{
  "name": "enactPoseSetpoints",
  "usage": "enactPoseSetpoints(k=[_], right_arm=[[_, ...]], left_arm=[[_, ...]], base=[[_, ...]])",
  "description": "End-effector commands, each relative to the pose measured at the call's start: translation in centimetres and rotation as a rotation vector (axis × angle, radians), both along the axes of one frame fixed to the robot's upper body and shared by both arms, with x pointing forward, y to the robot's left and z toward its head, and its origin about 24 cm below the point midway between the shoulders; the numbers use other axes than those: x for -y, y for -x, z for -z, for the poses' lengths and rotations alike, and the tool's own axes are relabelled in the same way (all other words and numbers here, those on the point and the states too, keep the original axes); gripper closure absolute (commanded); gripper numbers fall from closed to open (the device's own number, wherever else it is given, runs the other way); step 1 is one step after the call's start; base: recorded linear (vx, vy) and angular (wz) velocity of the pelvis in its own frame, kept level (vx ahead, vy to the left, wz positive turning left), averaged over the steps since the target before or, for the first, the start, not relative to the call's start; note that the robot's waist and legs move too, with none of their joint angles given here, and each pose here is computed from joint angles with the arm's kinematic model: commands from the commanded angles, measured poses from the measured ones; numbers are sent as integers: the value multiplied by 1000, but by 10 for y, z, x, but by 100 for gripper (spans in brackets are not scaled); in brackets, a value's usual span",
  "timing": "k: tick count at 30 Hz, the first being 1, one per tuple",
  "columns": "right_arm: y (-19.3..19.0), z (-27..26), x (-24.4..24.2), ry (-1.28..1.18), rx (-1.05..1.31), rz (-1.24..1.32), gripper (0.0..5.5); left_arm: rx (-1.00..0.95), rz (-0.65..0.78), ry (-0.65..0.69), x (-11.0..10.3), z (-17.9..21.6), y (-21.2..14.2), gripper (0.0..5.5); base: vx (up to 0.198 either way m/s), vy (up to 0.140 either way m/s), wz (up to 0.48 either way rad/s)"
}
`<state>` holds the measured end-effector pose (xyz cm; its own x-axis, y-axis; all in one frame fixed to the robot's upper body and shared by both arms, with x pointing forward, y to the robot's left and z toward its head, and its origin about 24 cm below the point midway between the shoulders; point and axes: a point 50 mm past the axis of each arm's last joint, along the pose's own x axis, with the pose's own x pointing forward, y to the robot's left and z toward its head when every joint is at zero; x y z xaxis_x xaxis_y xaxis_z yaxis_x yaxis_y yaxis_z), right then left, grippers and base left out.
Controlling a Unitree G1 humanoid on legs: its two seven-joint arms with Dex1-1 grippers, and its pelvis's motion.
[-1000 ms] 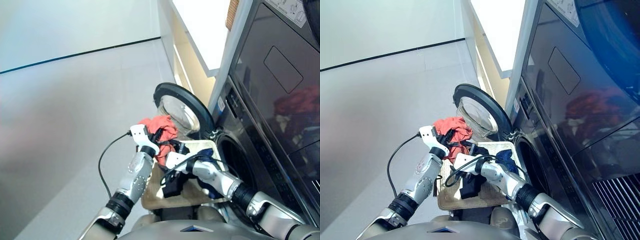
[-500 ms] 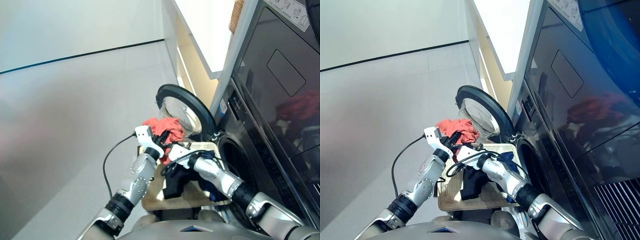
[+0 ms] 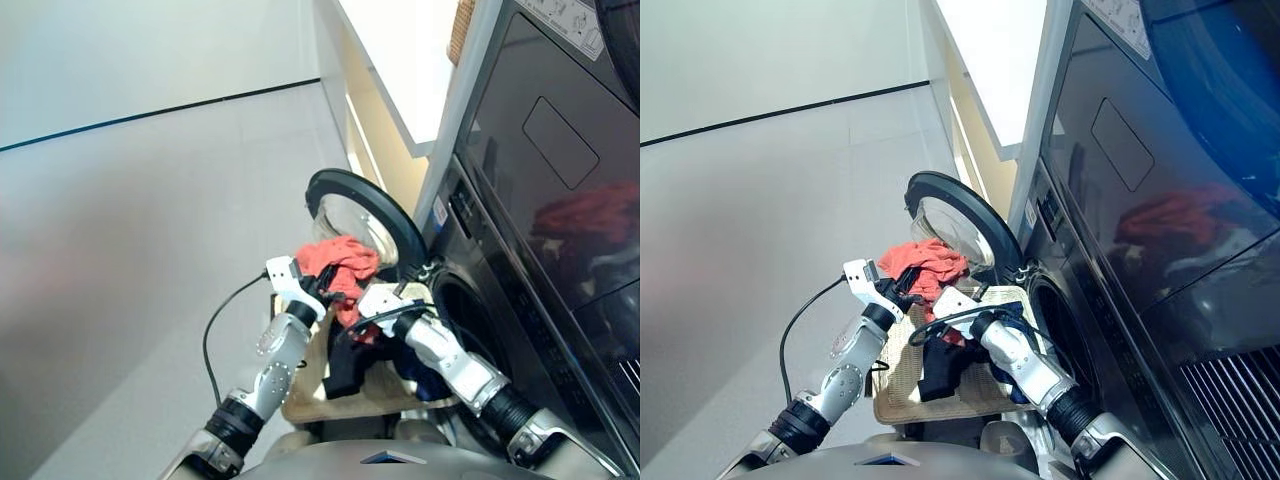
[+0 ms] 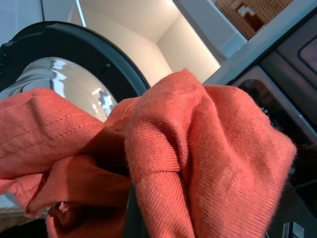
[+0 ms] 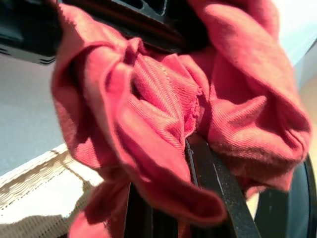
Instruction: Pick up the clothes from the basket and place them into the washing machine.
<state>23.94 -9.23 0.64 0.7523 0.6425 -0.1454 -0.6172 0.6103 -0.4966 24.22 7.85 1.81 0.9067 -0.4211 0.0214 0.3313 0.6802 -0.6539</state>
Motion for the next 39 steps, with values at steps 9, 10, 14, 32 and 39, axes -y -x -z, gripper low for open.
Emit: enactPoseSetpoints(k=[9, 10, 14, 32, 39], right_arm=[[-26, -3, 23, 11, 109, 267, 550], [-26, -1, 23, 17, 105, 271, 550], [-26, 12, 27, 50, 79, 328, 550], [-28, 31, 75, 34, 32, 696, 550], [-49, 21, 91, -120, 54, 956, 550]], left_arm=[[167, -97, 60, -37, -32, -5, 550], [172, -99, 65, -38, -33, -4, 222], [166, -144, 90, -44, -32, -4, 0], [-168, -621, -273, -114, 48, 8, 0], [-182, -573, -330, -93, 51, -8, 0]], base=[[0, 0, 0], [0, 0, 0], [0, 0, 0], [-32, 9, 2], [-143, 17, -9]])
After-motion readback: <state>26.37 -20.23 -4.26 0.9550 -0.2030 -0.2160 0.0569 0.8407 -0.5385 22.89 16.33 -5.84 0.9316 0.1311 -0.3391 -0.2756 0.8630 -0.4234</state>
